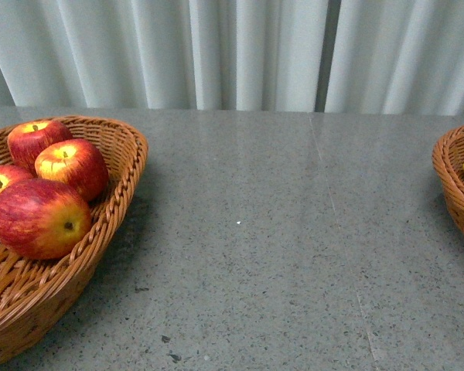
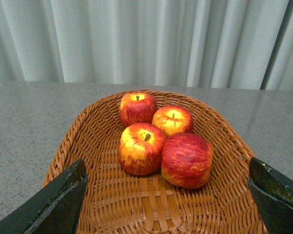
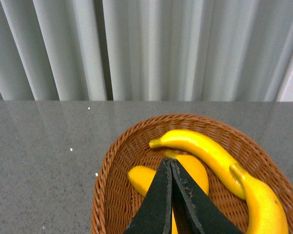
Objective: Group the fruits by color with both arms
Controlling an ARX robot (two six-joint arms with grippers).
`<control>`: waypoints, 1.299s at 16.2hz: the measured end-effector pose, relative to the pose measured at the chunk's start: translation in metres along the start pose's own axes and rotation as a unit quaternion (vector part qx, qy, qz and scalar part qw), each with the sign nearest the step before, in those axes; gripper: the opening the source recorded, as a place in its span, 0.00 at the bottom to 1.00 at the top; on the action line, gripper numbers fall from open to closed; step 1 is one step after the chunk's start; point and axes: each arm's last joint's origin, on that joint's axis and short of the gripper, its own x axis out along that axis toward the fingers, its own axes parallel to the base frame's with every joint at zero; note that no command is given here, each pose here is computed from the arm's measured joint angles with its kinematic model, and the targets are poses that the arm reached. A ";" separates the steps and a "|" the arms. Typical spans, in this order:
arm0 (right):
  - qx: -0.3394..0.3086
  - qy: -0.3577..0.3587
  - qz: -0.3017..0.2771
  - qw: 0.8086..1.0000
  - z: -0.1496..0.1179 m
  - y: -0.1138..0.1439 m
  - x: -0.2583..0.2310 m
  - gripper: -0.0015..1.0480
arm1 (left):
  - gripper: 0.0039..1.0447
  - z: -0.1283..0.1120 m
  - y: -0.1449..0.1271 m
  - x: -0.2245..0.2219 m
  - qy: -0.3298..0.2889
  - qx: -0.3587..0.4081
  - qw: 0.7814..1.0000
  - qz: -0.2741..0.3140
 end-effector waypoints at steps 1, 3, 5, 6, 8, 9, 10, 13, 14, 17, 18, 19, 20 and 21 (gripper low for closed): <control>0.000 0.005 0.000 1.000 -0.009 0.000 -0.002 0.02 | 0.94 0.000 0.000 0.000 0.000 0.000 1.000 0.000; 0.000 -0.010 0.000 1.000 -0.014 0.000 -0.007 0.02 | 0.94 0.000 0.000 0.000 0.000 0.000 1.000 0.000; 0.000 -0.002 0.000 1.000 -0.026 0.000 -0.010 0.02 | 0.94 0.000 0.000 0.000 0.000 0.000 1.000 0.000; 0.000 -0.002 0.000 1.000 -0.030 0.000 -0.012 0.02 | 0.94 0.000 0.000 0.000 0.000 0.000 1.000 0.000; 0.000 -0.005 0.000 1.000 -0.037 0.000 -0.016 0.02 | 0.94 0.000 0.000 0.000 0.000 0.000 1.000 0.000; 0.000 -0.003 0.000 1.000 -0.042 0.000 -0.018 0.02 | 0.94 0.000 0.000 0.000 0.000 0.000 1.000 0.000; 0.000 -0.006 0.000 1.000 -0.042 0.000 -0.019 0.02 | 0.94 0.000 0.000 0.000 0.000 0.000 1.000 0.000; 0.000 -0.006 0.001 1.000 -0.055 0.000 -0.031 0.02 | 0.94 0.000 0.000 0.000 0.001 0.000 1.000 0.000; 0.000 -0.014 0.000 1.000 -0.053 0.000 -0.031 0.02 | 0.94 0.000 0.000 0.000 0.000 0.000 1.000 0.000; 0.000 -0.008 0.000 1.000 -0.054 0.000 -0.031 0.02 | 0.94 0.000 0.000 0.000 0.000 0.000 1.000 0.000; 0.000 -0.008 0.000 1.000 -0.054 0.000 -0.031 0.02 | 0.94 0.000 0.000 0.000 0.000 0.000 1.000 0.000; 0.000 -0.008 0.000 1.000 -0.054 0.000 -0.031 0.02 | 0.94 0.000 0.000 0.000 0.000 0.000 1.000 0.000; 0.000 -0.007 0.000 1.000 -0.054 0.000 -0.031 0.02 | 0.94 0.000 0.000 0.000 0.000 0.000 1.000 0.000; 0.000 -0.008 0.000 1.000 -0.054 0.000 -0.031 0.02 | 0.94 0.000 0.000 0.000 0.000 0.000 1.000 0.000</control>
